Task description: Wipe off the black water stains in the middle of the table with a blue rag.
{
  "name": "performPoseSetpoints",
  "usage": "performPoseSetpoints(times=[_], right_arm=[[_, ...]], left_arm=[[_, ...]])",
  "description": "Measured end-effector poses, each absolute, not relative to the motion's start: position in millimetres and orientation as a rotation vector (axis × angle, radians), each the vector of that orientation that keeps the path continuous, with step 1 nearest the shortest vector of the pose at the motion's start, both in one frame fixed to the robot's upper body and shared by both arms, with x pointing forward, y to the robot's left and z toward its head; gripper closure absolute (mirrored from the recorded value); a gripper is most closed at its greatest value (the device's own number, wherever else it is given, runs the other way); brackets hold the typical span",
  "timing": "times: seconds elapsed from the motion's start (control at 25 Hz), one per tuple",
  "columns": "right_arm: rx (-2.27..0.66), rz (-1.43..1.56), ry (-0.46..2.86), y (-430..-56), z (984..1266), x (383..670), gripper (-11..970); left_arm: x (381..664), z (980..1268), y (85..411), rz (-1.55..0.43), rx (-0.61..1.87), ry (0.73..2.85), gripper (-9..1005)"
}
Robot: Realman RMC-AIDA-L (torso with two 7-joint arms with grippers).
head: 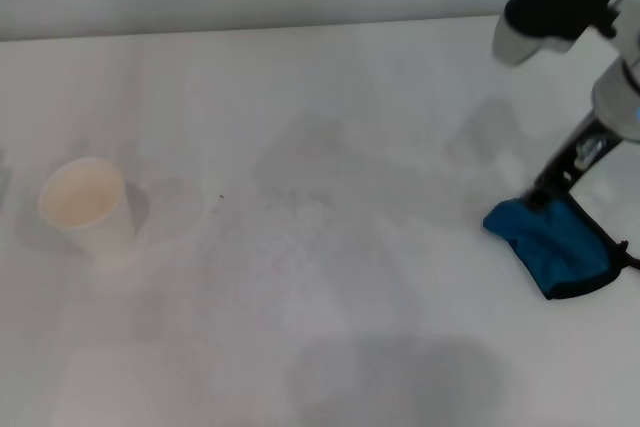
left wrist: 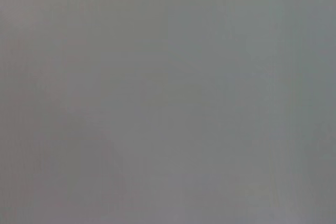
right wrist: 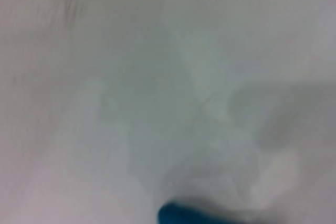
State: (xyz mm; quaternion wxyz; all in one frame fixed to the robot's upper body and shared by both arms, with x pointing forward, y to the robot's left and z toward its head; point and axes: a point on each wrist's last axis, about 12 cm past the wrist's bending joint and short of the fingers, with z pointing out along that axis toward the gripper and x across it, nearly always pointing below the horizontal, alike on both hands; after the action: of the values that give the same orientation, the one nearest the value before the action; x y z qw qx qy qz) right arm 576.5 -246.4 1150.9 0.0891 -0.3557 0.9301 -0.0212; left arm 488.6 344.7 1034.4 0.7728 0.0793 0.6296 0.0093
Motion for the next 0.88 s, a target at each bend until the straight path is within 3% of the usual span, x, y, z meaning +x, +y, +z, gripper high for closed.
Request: performPoseSetpoints(times=[0.28,0.68,0.88], right_arm=[[-1.029,0.1,2.546,-260.0,1165.2,582.4,315],[-0.674,0.431,2.202,-330.5,1158.0,591.5,313],[-0.434,0.552,1.945,-371.9,1145.1,576.3,314]], left_arm=[[487.4,1034.2,345.1,0.021,0.171,1.363,336],[486.4,1036.0,353.0,0.057,0.166,1.36,336],[485.7,1035.8,353.6,0.059,0.165,1.361,336]])
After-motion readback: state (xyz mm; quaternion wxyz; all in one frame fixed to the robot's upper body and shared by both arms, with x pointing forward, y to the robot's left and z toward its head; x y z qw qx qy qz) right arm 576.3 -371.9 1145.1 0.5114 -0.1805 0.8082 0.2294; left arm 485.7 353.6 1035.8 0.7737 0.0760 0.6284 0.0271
